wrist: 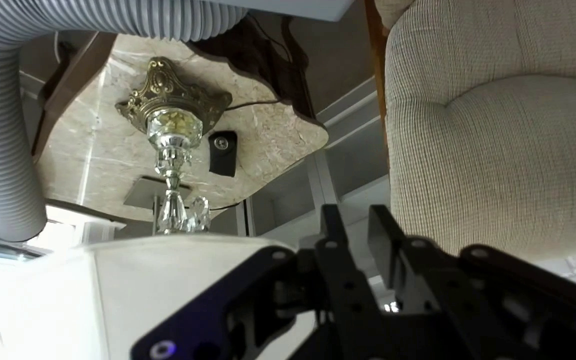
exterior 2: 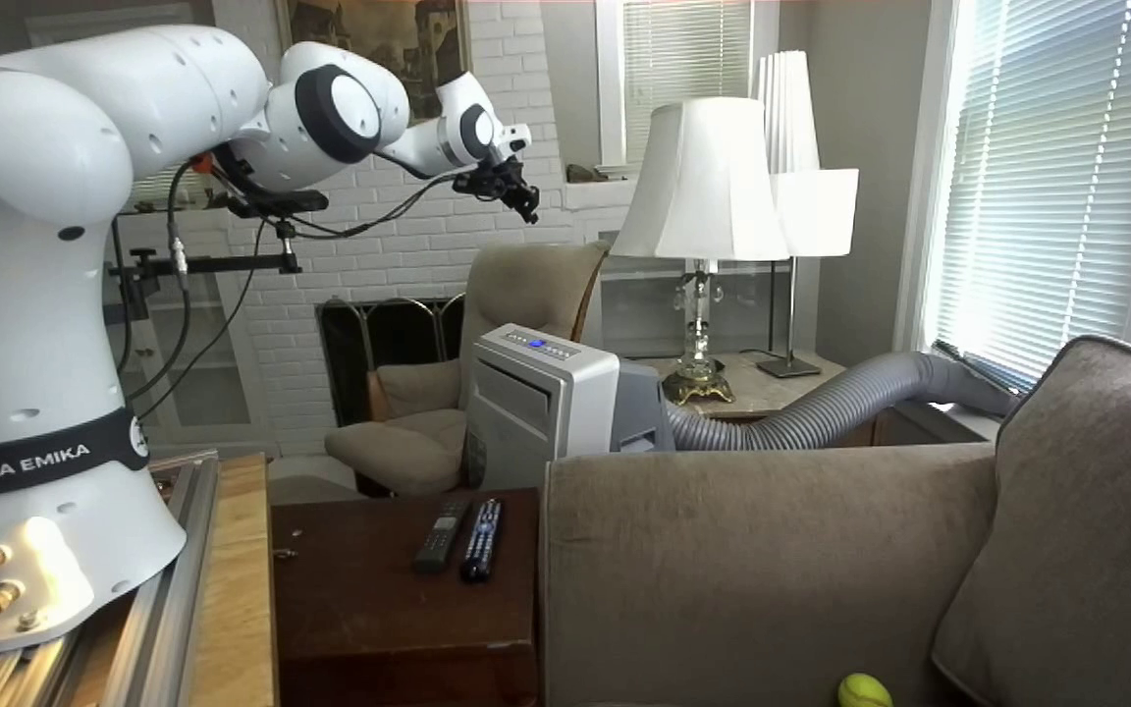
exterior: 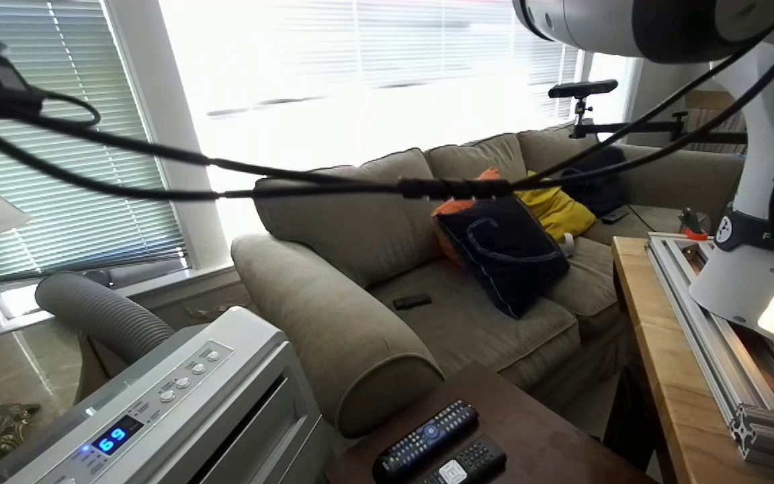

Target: Turn on the air conditioner

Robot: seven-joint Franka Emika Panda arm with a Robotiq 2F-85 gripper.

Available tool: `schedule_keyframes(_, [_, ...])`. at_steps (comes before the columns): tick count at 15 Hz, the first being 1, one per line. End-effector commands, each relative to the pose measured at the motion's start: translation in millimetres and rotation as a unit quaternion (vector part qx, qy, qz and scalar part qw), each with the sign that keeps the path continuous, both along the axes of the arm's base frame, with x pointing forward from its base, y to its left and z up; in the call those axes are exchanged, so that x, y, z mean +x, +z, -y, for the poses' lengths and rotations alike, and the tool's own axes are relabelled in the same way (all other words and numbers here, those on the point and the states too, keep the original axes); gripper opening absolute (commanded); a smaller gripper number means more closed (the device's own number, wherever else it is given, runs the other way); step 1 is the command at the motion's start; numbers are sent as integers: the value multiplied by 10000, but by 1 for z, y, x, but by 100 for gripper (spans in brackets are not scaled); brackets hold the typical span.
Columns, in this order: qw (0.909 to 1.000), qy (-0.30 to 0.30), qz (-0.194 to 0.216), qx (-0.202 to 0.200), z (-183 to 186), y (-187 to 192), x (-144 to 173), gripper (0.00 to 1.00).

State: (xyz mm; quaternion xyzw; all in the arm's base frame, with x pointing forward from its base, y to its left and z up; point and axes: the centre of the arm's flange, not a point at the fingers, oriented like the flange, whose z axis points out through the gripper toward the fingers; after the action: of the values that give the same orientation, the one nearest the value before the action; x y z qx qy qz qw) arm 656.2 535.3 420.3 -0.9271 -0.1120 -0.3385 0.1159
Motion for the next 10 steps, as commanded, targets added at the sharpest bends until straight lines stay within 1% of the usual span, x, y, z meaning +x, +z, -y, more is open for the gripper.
schedule_keyframes(1, [9996,-79,-265,-79,59,45,-43,53])
schedule_keyframes(3, [9989,-227,-383,-128,72,70,-46,68])
schedule_keyframes(7, [9975,-366,-595,-70,96,112,-52,96])
schedule_keyframes(8, [9972,-387,-643,-46,102,121,-54,99])
schedule_keyframes(10, [9966,-433,-704,-4,115,139,-56,100])
